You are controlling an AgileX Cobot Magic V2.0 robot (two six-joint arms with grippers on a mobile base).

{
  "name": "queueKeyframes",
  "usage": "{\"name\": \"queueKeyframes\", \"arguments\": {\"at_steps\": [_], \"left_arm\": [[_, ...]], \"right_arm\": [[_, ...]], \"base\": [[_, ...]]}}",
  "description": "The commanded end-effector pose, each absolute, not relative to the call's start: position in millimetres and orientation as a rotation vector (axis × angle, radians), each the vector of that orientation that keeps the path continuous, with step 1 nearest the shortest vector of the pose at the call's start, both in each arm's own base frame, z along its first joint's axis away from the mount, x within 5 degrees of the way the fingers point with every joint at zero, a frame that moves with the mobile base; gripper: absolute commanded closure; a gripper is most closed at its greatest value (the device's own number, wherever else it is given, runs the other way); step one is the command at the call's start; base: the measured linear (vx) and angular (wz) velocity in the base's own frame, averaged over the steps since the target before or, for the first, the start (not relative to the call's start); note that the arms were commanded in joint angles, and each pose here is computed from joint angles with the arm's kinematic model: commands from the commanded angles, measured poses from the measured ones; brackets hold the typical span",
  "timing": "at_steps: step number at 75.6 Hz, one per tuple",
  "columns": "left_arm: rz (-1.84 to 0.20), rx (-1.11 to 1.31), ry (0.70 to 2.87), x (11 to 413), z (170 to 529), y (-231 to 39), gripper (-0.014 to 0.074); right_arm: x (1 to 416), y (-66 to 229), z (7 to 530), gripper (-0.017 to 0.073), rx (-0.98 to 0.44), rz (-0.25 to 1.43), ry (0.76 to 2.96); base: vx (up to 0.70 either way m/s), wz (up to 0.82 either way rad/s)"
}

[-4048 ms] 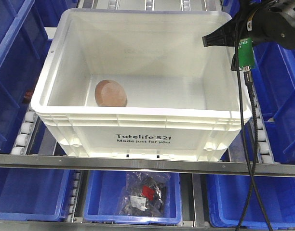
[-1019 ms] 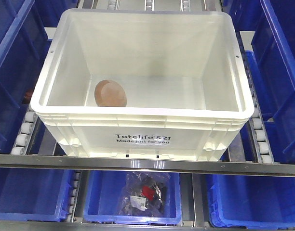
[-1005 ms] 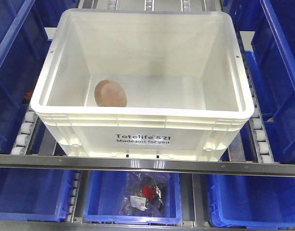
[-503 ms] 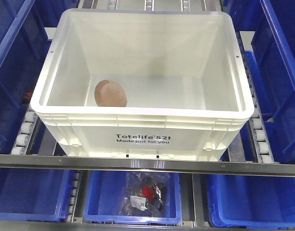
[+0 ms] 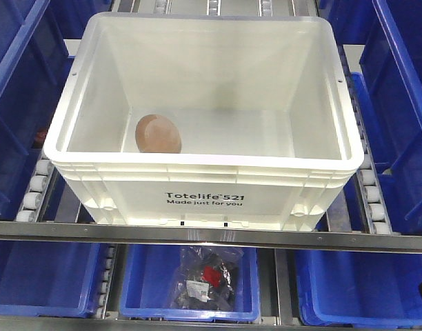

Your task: Place moving items into box and shelve

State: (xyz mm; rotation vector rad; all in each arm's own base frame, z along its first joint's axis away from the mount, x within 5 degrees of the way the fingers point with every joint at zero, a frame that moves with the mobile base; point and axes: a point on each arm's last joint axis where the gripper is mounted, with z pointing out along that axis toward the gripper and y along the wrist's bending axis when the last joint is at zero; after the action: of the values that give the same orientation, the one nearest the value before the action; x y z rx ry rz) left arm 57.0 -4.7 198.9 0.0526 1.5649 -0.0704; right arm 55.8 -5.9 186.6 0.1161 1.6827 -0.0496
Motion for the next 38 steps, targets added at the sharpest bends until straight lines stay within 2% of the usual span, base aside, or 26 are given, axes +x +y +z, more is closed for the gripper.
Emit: {"name": "queueKeyframes", "arguments": {"at_steps": [1, 38], "left_arm": [[-0.081, 0.027, 1.498, 56.6, 196.0, -3.8, 0.0599], [-0.081, 0.027, 1.498, 56.6, 196.0, -3.8, 0.0599]], "right_arm": [[55.7, -6.0, 194.7, 0.0568, 0.107, -0.059, 1.59], [55.7, -6.0, 194.7, 0.0568, 0.107, -0.059, 1.591]], "base": [[0.0, 0.0], [0.0, 0.0]]}}
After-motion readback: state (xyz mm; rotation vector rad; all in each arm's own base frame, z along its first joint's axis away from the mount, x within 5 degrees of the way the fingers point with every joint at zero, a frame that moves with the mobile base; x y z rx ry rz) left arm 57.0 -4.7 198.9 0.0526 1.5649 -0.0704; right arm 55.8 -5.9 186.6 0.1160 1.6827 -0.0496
